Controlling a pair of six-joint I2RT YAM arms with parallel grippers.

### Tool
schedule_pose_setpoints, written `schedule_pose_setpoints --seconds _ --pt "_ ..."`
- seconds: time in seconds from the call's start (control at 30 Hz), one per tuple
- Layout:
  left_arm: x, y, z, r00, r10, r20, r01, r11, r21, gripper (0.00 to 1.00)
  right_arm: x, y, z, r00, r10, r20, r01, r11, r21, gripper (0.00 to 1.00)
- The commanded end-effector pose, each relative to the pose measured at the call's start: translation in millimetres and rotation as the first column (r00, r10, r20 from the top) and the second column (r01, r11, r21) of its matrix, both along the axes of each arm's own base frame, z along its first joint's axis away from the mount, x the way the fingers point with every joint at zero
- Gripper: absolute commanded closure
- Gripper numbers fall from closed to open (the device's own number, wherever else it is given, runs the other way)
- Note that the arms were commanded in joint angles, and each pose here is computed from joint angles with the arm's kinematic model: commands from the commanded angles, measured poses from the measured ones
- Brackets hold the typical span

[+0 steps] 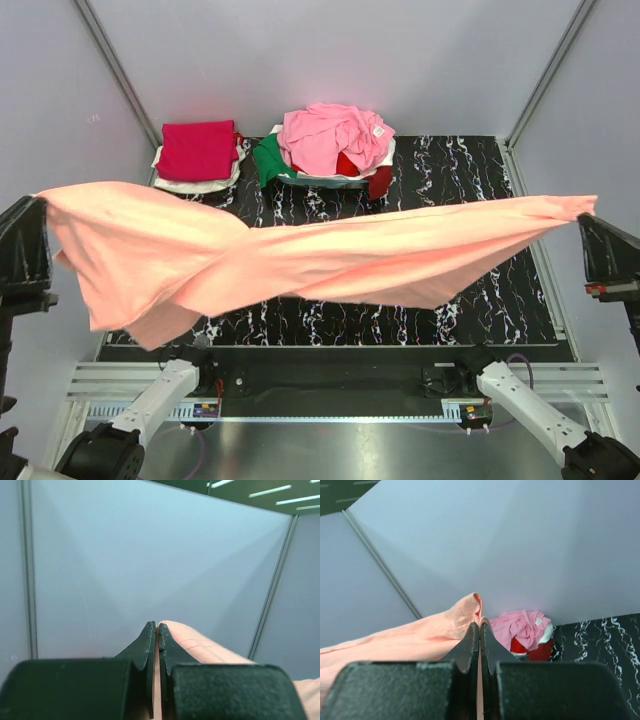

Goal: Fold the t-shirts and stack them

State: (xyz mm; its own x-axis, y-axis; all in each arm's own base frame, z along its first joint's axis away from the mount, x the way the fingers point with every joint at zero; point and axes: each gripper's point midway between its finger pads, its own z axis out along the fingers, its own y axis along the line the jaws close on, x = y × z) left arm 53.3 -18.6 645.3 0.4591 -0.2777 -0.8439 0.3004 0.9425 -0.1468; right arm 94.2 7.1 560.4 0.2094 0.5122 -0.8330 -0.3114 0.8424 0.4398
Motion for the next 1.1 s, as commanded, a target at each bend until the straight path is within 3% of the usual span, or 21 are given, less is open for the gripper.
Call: schedule_pose_setpoints --seconds 0.0,0.1,0.13,0.2,0.27,0.4,0.43,0.47,0.5,0.53,0.57,0.6,0.63,0.67,0.73,0.87,0.9,0.93,1.07 --pt "3.8 4.9 16.8 0.996 0.043 0.08 -0.045 0.998 0.033 1.0 9.5 -15.7 9.3 0.992 -0.115 0.045 0.116 0.993 -0.012 1.0" --pt "42.9 -4.9 0.7 0.999 0.04 -0.015 -0.039 0.997 0.063 1.0 45.1 -21.7 -9.3 0.967 -0.245 -0.074 0.241 0.969 -0.06 1.0" --pt "66.9 -11.1 -8.9 0.996 0.035 -0.078 -0.03 0.997 0.07 1.0 74.4 -15.0 -22.6 0.942 -0.3 -0.152 0.283 0.952 -0.119 1.0" --pt "103.6 -18.3 -28.8 0.982 0.036 -0.186 -0.025 0.998 0.058 1.0 97.6 -32.7 -50.2 0.833 -0.479 -0.278 0.428 0.875 -0.226 1.0" --pt "154.3 -27.6 -63.2 0.94 0.05 -0.339 -0.03 0.997 0.065 1.0 139.8 -18.7 -93.5 0.734 -0.565 -0.376 0.429 0.816 -0.389 1.0" --pt "246.7 -38.0 -174.3 0.727 0.111 -0.678 -0.083 0.994 0.074 1.0 197.2 6.6 -179.2 0.611 -0.625 -0.485 0.373 0.768 -0.52 1.0" --pt "276.6 -40.5 -241.7 0.564 0.132 -0.815 -0.101 0.991 0.09 1.0 213.4 10.8 -206.3 0.565 -0.64 -0.52 0.348 0.757 -0.553 1.0" --pt "289.6 -32.6 -277.4 0.47 0.136 -0.872 -0.124 0.988 0.087 0.94 223.2 11.5 -238.5 0.517 -0.646 -0.562 0.329 0.756 -0.566 0.88" --pt "298.6 -32.7 -310.2 0.381 0.106 -0.918 -0.125 0.99 0.063 0.81 234.3 12.0 -262.8 0.49 -0.6 -0.632 0.275 0.795 -0.541 0.63" --pt "303.2 -44.4 -372.2 0.211 0.029 -0.977 -0.063 0.998 0.016 0.6 247.2 17.5 -294.0 0.432 -0.586 -0.685 0.217 0.805 -0.552 0.27" --pt "304.8 -38.5 -394.2 0.154 0.002 -0.988 -0.075 0.997 -0.01 0.25 247.1 19.5 -307.9 0.385 -0.577 -0.72 0.193 0.813 -0.549 0.1" --pt "303.2 -39.0 -411.7 0.122 -0.012 -0.992 -0.076 0.997 -0.022 0.12 249.9 22.8 -317.5 0.366 -0.572 -0.734 0.164 0.816 -0.554 0.01" --pt "305.4 -37.3 -409.5 0.17 -0.007 -0.985 -0.084 0.996 -0.021 0.01 253.3 26.3 -328.2 0.348 -0.569 -0.745 0.132 0.816 -0.562 0.0" --pt "296.8 -35.3 -426.6 0.144 -0.001 -0.99 -0.091 0.996 -0.014 0.01 254.7 27.8 -331.2 0.352 -0.566 -0.746 0.115 0.817 -0.565 0.0" --pt "289.4 -31.7 -417.3 0.188 0.012 -0.982 -0.103 0.995 -0.007 0.01 251.5 28.3 -327.0 0.369 -0.554 -0.746 0.114 0.824 -0.556 0.01" --pt "271.3 -21.8 -427.4 0.155 0.052 -0.987 -0.141 0.99 0.03 0.01 242.1 38.9 -327.2 0.422 -0.478 -0.77 0.073 0.865 -0.496 0.0" --pt "262.2 -23.3 -444.3 0.117 0.04 -0.992 -0.147 0.989 0.022 0.01 239.9 44.0 -330.7 0.43 -0.452 -0.782 0.049 0.876 -0.48 0.0" --pt "259.2 -25.5 -442.3 0.145 0.022 -0.989 -0.151 0.989 0.0 0.01 238.2 47.6 -330.3 0.445 -0.425 -0.788 0.042 0.889 -0.456 0.0" --pt "241.0 -37.2 -476.5 0.141 -0.066 -0.988 -0.172 0.981 -0.09 0.04 229.7 79.6 -359.3 0.442 -0.256 -0.86 -0.077 0.944 -0.321 0.0"
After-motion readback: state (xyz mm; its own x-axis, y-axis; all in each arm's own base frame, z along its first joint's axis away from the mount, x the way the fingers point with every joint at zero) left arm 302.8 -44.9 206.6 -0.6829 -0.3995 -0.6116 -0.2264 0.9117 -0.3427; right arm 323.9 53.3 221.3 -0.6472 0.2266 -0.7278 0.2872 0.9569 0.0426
